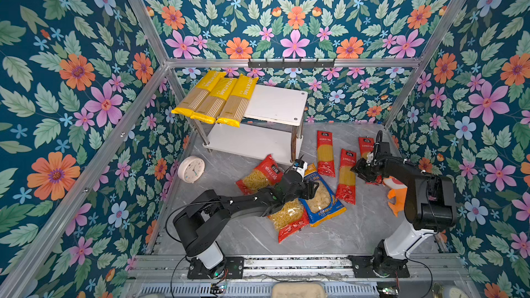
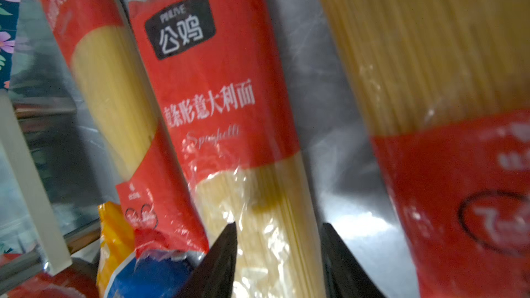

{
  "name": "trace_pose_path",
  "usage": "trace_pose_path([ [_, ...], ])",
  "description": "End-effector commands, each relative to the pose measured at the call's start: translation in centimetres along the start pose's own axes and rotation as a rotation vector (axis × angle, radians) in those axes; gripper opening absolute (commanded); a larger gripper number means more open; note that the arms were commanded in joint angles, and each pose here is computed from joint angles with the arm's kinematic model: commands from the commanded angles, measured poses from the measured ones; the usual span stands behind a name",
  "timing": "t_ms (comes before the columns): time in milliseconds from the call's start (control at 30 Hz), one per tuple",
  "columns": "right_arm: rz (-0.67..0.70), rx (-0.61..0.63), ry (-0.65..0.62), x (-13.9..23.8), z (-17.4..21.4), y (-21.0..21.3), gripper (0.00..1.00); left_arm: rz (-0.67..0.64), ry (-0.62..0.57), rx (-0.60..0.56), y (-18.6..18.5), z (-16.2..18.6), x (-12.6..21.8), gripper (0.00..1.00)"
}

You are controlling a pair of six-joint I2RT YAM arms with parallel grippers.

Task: Place and organize the pasta boxes and bags onto the shelf
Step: 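Grasp the red spaghetti pack with the right gripper and lift it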

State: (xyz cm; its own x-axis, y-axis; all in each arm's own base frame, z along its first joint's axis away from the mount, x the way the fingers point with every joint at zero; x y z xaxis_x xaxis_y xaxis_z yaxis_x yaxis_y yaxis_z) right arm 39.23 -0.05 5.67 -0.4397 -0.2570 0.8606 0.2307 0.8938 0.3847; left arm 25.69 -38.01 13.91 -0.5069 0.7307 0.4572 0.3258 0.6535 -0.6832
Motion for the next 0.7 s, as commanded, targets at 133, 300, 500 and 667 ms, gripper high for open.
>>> trace_pose_path([
  [133,0.051,0.037,0.002,-1.9,-1.2,-1.2,0.48,-0.012,-0.016,0.000,0.5,0.0,0.6,0.66],
  [300,-0.027,0.067,-0.021,-1.5,-1.4,-0.1,0.36,0.002,-0.013,0.001,0.1,-0.1,0.3,0.66],
  [500,-0.119,0.085,-0.079,0.1,-2.3,2.0,0.13,0.010,-0.010,0.004,-0.2,-0.1,0.2,0.66],
  [667,-0.139,0.105,-0.123,2.0,-2.8,3.2,0.06,0.015,-0.014,0.014,-0.1,0.0,0.3,0.66],
])
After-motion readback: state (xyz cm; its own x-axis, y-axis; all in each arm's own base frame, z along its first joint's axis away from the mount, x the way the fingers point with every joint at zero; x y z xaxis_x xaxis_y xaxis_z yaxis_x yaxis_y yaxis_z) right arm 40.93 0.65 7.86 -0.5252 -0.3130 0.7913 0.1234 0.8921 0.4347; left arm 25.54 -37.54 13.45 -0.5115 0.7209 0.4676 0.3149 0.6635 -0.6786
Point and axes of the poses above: each gripper's point midway between its finger pads, its own x axis back along the fingers, its own y axis along the line the jaws close on, z = x × y, the point moved 1 cm from there along x, back along the fingers, and after that the axes turned 15 degrees about x, right-handed, at the moved point
